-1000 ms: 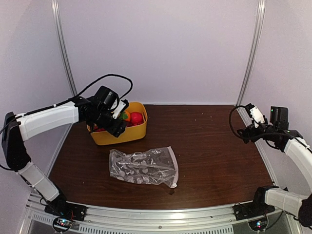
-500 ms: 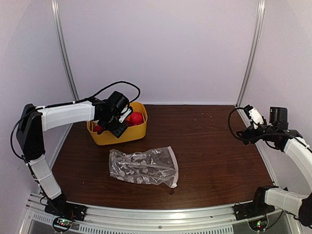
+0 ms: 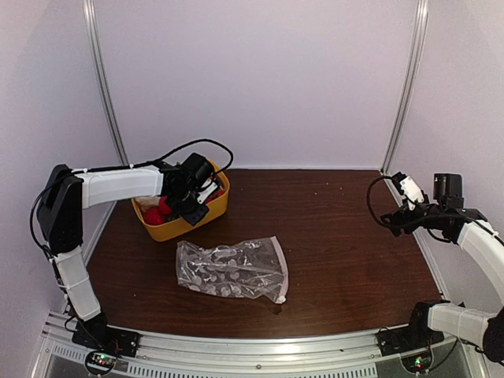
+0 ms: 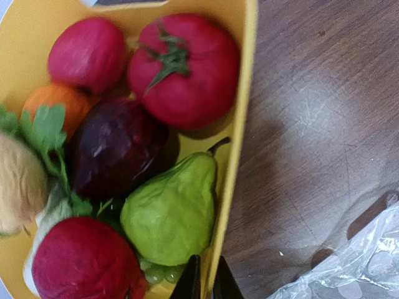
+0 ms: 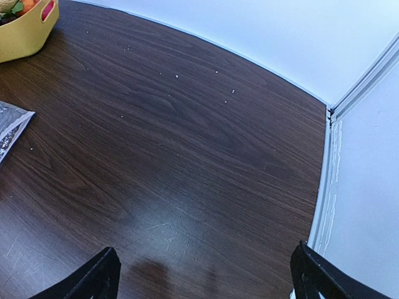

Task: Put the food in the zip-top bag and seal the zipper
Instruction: Adjust the bin at the corner of the board.

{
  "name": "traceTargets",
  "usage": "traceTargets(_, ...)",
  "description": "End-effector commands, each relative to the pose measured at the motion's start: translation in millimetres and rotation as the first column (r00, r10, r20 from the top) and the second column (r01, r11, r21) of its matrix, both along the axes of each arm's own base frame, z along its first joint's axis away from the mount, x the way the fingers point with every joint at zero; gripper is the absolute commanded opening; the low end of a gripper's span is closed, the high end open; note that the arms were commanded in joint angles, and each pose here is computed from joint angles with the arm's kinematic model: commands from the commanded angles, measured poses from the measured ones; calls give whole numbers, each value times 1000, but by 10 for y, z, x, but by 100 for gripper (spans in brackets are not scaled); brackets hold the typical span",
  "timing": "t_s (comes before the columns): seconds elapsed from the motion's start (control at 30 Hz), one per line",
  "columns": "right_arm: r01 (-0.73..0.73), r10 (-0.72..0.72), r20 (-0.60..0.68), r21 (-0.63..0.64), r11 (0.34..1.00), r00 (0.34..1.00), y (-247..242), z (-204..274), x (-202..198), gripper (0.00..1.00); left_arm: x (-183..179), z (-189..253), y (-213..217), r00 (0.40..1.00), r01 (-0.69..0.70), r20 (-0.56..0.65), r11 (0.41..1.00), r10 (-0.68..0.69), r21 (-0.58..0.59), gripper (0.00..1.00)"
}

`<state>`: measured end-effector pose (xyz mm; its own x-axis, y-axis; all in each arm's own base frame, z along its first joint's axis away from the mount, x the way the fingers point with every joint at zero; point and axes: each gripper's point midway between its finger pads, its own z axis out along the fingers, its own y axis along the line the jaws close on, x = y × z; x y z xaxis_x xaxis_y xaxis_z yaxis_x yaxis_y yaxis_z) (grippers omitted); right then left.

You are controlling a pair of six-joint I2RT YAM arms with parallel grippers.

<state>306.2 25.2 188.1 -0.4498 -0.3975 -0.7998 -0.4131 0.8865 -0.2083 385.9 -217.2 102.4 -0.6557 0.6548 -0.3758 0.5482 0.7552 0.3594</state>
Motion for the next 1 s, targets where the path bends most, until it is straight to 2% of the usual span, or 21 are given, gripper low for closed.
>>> traceTargets(0.0, -13, 13, -6, 1, 1000, 1000, 7, -7, -25, 96, 33, 179, 0, 998, -55, 26, 997, 56, -46, 4)
traceTargets(0.03, -13, 13, -5, 0, 1000, 1000, 6, -3, -25, 96, 20, 217, -1, 997, -74, 26, 995, 75, -59, 0)
traceTargets(0.2, -15, 15, -8, -2, 1000, 1000, 8, -17, -31, 96, -22, 350, -50, 982, -187, 0, 966, 190, -176, 0)
traceTargets(0.4, -20, 20, -20, 2, 1000, 1000, 15, -44, -27, 96, 60, 485, -406, 971, -240, -76, 899, 228, -366, 0)
traceTargets(0.63, -13, 13, -24, 0, 1000, 1000, 5, -49, -30, 95, 400, 568, -666, 949, -309, -87, 837, 303, -452, 0)
traceTargets(0.83, -9, 9, -22, -1, 1000, 1000, -1, -43, -32, 95, 545, 420, -852, 946, -322, -126, 822, 299, -470, 0)
traceTargets(0.9, -8, 8, -22, -1, 1000, 1000, -3, -45, -33, 95, 572, 384, -869, 945, -324, -127, 823, 301, -467, 9)
traceTargets(0.97, -9, 9, -21, -1, 1000, 1000, -2, -42, -31, 95, 577, 388, -875, 947, -320, -125, 824, 297, -467, 24)
